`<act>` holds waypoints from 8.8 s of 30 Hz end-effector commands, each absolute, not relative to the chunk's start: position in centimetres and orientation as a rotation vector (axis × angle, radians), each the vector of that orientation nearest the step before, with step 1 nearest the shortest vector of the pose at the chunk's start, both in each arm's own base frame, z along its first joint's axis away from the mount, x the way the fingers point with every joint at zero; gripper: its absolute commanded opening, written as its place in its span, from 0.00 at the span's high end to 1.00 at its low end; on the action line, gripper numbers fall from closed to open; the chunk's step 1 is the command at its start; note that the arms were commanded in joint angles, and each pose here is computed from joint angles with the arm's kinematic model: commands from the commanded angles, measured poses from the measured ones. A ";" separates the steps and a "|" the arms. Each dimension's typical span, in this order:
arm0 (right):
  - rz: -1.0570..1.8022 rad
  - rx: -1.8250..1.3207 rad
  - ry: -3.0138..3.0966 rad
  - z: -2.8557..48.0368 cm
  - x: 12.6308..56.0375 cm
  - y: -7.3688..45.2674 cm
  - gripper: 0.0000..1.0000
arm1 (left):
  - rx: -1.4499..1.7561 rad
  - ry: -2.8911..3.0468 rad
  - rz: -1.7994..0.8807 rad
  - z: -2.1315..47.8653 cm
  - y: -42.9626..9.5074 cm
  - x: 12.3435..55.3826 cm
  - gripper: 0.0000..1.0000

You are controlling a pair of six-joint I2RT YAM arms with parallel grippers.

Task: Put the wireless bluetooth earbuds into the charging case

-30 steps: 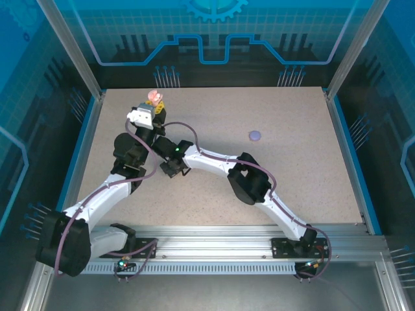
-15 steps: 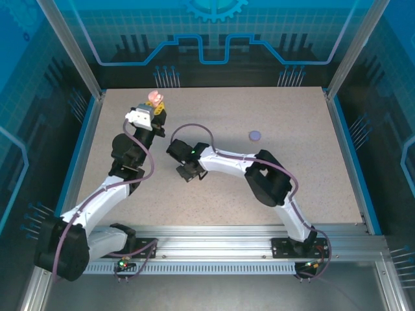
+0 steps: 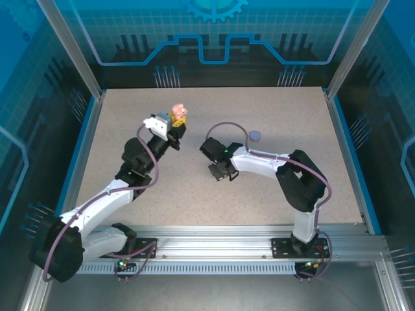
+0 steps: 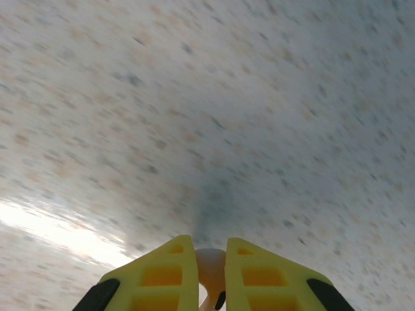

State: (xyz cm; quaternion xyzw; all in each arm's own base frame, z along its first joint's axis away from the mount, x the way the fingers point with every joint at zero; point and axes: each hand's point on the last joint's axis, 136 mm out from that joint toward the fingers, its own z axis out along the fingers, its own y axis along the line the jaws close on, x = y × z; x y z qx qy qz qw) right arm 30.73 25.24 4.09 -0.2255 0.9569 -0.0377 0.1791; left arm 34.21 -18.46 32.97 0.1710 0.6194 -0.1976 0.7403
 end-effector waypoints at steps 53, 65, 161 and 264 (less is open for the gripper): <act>-0.167 -0.261 2.963 0.7 27.7 21.5 0.70 | 0.395 1.405 -0.487 28.6 -22.8 32.6 1.00; -0.200 -0.231 2.974 0.4 27.5 20.8 0.75 | 0.395 1.406 -0.495 28.6 -23.0 32.8 1.00; 0.792 -0.339 1.602 39.1 27.9 26.1 0.92 | 0.847 0.987 -0.505 37.0 -30.4 29.8 1.00; 0.674 -0.283 2.467 25.8 36.7 24.0 0.27 | 0.792 1.341 -0.716 24.9 -31.3 30.3 1.00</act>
